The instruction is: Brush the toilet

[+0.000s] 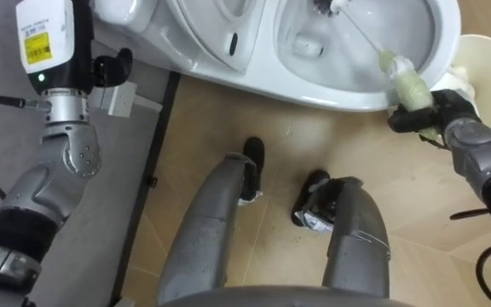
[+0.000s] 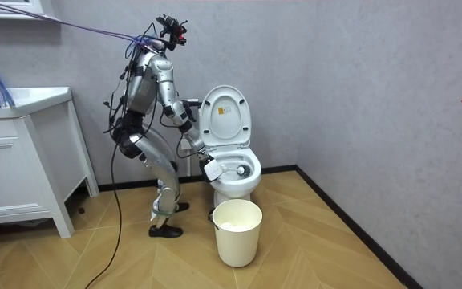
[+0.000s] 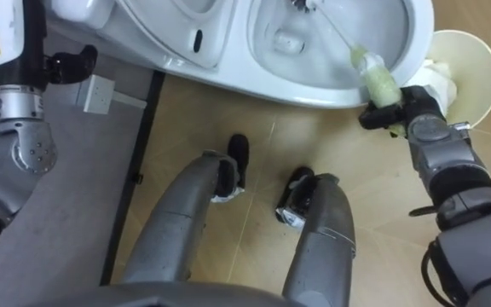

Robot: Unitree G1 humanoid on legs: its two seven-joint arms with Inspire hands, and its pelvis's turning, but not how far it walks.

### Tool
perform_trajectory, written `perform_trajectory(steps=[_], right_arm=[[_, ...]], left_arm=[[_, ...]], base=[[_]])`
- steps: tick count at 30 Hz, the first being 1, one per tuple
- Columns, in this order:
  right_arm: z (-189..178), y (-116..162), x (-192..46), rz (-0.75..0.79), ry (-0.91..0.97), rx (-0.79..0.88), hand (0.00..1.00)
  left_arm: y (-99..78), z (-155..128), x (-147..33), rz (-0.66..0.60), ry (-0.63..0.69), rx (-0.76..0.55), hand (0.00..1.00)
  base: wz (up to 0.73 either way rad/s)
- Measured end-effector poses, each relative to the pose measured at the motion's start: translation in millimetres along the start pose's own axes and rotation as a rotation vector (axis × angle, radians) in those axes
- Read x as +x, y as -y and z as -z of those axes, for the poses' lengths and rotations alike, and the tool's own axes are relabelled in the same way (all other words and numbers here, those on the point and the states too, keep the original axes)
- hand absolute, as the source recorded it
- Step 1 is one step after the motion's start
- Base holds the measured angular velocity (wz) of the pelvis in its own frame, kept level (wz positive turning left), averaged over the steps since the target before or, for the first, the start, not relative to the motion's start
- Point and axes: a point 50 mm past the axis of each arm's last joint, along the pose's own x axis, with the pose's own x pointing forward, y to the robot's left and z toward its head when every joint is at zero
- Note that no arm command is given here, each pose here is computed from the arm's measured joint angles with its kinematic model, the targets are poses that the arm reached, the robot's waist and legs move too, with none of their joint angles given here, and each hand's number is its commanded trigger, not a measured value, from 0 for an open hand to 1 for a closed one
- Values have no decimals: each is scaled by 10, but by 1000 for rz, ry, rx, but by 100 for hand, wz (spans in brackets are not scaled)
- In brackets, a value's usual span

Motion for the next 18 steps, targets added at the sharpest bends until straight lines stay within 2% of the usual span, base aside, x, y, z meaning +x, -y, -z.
perform_trajectory(steps=[4,10,18], right_arm=[[38,19,5,5,-6,-37,100],[108,112,13,40,3,-223,100],[136,246,5,66,-6,-824,100]], left_arm=[[7,9,-3,6,3,15,0],[30,31,-20,51,-6,54,0],[125,-8,-39,155,5,66,0]], base=[[0],[-1],[3]])
